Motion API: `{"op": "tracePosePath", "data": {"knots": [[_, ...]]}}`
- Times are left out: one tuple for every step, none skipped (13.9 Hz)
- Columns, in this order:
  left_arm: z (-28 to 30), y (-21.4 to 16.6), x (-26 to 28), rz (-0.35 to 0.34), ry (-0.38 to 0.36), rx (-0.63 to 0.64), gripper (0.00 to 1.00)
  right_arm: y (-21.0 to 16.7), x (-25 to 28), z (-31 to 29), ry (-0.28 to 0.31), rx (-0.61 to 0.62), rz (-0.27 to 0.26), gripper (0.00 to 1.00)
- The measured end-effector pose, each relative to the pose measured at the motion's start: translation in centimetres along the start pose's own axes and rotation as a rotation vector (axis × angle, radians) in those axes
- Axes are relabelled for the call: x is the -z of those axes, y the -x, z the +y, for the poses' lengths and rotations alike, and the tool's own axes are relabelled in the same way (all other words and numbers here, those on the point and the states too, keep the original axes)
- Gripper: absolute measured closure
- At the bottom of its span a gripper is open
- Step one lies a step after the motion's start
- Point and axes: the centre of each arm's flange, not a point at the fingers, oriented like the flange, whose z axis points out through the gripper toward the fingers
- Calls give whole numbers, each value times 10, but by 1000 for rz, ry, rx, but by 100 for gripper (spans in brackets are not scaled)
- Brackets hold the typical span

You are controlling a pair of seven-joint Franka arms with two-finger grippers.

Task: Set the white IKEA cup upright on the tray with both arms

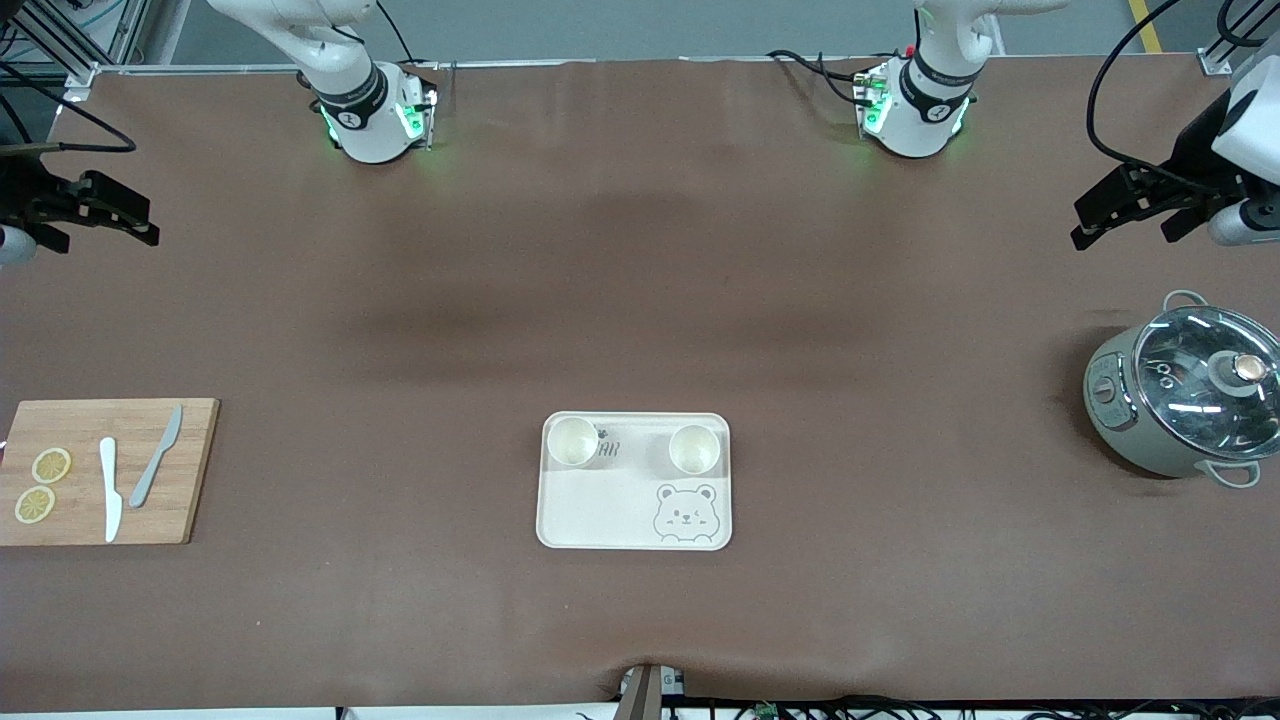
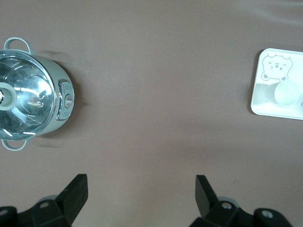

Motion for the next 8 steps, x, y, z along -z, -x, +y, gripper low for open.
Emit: {"op": "tracePosePath", "data": {"knots": [[0, 0, 0, 0, 0, -1, 0, 0, 0, -1, 0, -18, -2, 0], [1, -1, 0, 1, 0, -1, 0, 0, 0, -2, 0, -27, -3, 0], [1, -1, 1, 3, 1, -1, 0, 0, 0, -2, 0, -33, -3, 0], [1, -1, 2, 5, 1, -1, 0, 0, 0, -2, -1, -35, -5, 0], [1, -1, 3, 7, 2, -1, 0, 0, 0, -2, -1, -36, -5, 0], [1, -1, 4, 9, 2, -1, 0, 0, 0, -2, -1, -37, -5, 0], [1, -1, 4, 9, 2, -1, 0, 0, -1, -2, -1, -37, -6, 0], [1, -1, 4, 9, 2, -1, 0, 1, -1, -2, -1, -38, -7, 0]]}}
